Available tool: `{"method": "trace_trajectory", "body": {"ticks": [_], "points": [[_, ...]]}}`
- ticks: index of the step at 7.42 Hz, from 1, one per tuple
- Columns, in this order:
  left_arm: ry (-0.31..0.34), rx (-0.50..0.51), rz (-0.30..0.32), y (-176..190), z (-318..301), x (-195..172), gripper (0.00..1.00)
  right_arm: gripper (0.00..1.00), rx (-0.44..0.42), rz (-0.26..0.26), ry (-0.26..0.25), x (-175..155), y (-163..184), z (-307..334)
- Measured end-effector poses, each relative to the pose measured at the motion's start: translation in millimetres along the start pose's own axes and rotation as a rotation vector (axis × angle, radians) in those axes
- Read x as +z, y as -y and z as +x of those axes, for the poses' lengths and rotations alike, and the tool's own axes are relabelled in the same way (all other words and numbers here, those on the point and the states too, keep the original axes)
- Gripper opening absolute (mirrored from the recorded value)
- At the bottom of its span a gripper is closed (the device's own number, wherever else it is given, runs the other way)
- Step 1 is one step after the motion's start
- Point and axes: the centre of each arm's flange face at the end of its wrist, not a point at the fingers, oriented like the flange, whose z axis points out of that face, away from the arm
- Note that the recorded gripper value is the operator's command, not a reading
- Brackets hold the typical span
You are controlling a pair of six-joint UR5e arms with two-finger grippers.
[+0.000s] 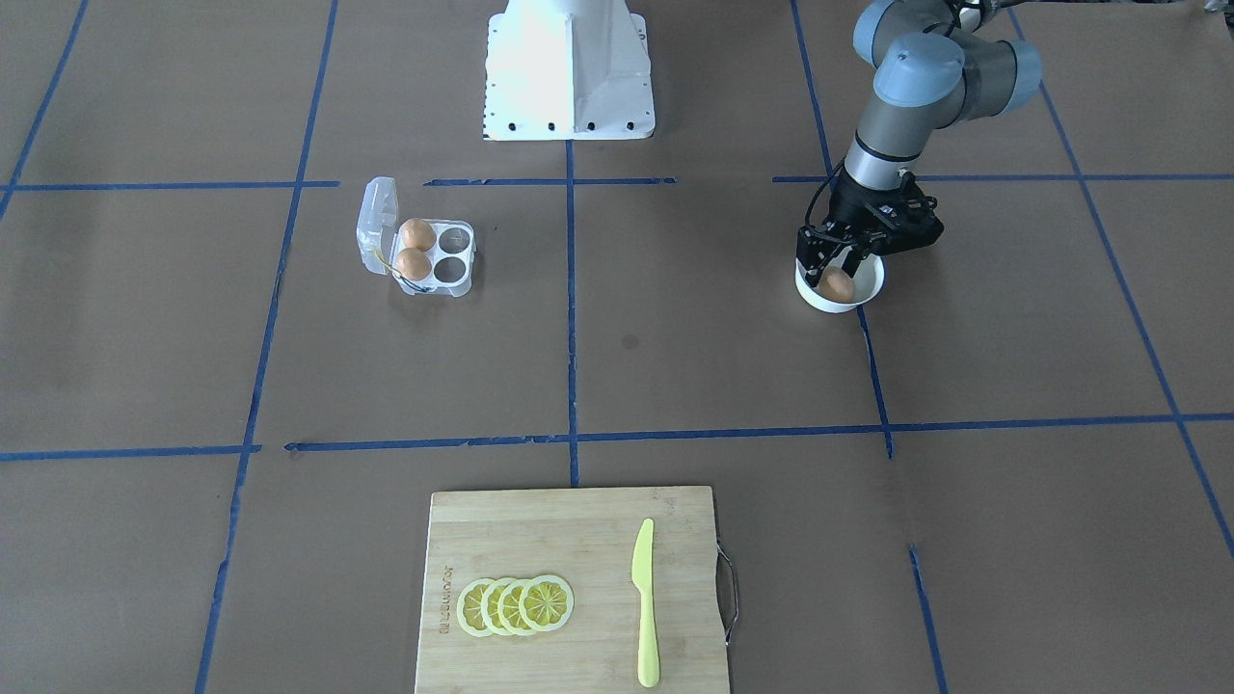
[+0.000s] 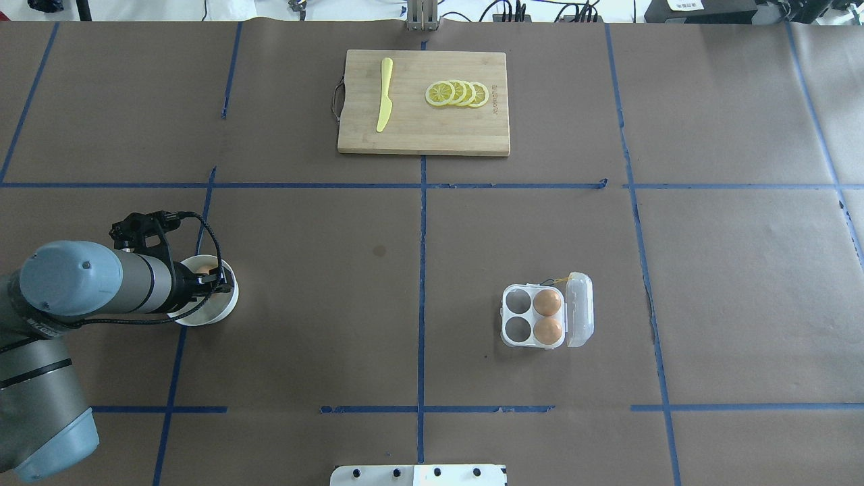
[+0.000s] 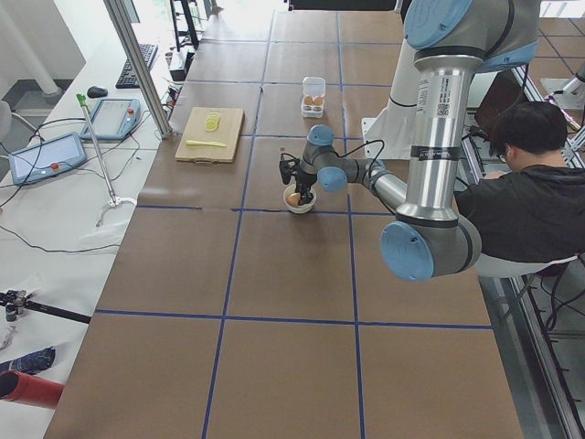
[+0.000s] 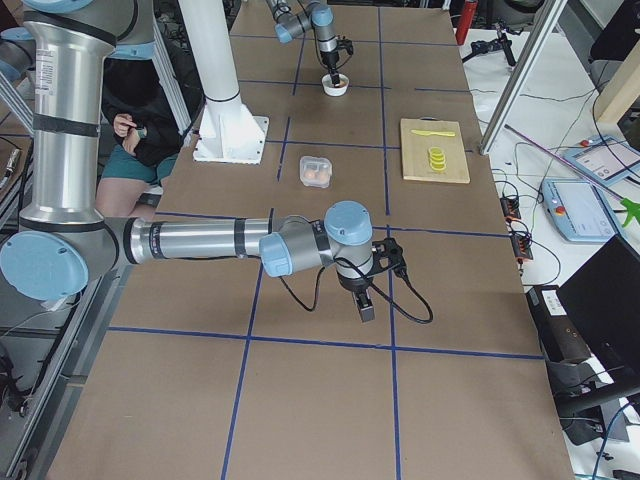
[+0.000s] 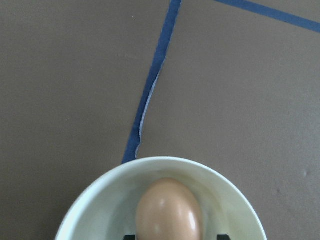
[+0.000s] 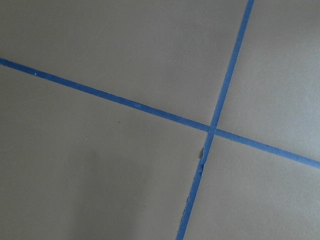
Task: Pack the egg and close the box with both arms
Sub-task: 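Close the left gripper around the brown egg inside the bowl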
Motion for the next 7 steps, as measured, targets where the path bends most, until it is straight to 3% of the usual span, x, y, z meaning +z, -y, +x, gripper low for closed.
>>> {"method": "trace_trajectory", "body": {"ticks": [7], "points": [[0.004,0.072,0.005,1.2,-0.7,1.8,0.64,1.0,0.0,0.0,0.0,0.1,-0.2,0.1]]}}
